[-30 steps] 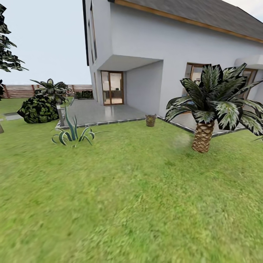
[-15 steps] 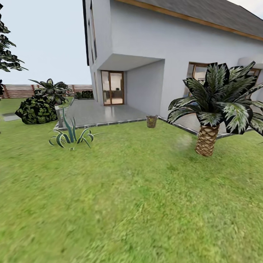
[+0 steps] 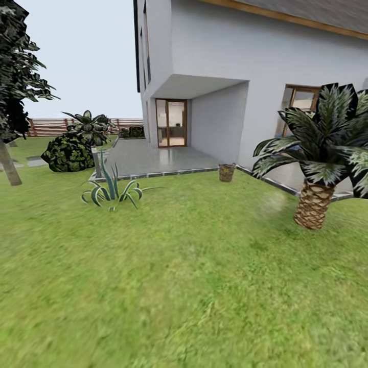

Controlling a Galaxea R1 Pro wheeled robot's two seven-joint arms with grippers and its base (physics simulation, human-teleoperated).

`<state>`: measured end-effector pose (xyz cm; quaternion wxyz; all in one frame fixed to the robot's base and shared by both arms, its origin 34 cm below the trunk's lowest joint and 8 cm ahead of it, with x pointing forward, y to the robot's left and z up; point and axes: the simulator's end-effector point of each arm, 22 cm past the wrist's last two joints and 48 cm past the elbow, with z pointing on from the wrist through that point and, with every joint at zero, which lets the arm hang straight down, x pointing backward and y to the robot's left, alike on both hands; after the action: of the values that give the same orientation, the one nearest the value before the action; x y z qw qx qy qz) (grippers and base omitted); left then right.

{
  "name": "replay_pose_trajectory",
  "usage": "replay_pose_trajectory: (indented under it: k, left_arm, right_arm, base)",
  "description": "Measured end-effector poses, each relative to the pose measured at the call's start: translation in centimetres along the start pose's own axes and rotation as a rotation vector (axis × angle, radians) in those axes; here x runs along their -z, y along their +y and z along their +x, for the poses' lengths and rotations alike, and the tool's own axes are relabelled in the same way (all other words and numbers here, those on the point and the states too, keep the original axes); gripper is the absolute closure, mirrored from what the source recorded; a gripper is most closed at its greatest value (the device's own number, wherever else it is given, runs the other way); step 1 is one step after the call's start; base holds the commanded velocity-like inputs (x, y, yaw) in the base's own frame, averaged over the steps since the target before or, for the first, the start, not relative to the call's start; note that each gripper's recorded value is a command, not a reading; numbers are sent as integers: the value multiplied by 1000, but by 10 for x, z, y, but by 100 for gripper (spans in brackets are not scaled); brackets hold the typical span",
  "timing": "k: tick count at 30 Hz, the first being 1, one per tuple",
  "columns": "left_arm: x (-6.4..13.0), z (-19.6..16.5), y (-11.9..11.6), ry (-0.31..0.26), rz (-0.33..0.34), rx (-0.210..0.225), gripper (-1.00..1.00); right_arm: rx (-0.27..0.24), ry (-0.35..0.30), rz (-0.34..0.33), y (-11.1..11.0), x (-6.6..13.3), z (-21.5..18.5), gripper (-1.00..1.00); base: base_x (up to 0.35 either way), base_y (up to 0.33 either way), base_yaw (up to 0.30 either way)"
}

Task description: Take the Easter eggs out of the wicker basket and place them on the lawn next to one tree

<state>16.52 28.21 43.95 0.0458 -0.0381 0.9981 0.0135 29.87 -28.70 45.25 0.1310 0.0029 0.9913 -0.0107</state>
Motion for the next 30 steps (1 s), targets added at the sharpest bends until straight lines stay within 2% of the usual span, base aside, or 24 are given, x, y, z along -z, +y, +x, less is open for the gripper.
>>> replay_pose_trajectory:
  k: [12, 15, 17, 20, 24, 30]
  left_arm:
    - [0, 0, 0, -1, 0, 0, -100]
    - [-1, -17, -14, -17, 24, 27, -100]
    - [-2, -29, -15, -28, 25, 19, -100]
    - [-1, -27, -25, -44, 39, -2, -100]
    - [1, -29, -41, -69, 60, -1, -100]
    - [2, -40, -42, -107, 60, 11, -100]
  right_arm:
    - [0, 2, 2, -1, 0, 1, -100]
    - [-5, -15, 33, -18, -1, -18, -100]
    - [-3, -21, 39, -25, -1, -27, -100]
    - [6, -38, 19, -19, -2, -36, -100]
    - [18, -60, -2, -12, -2, -48, -100]
    - [18, -93, -5, -11, -2, -66, -100]
  base:
    - [311, 0, 2]
    - [0, 0, 0]
    - [0, 0, 0]
    - [0, 0, 0]
    - [81, 0, 0]
    - [294, 0, 0]
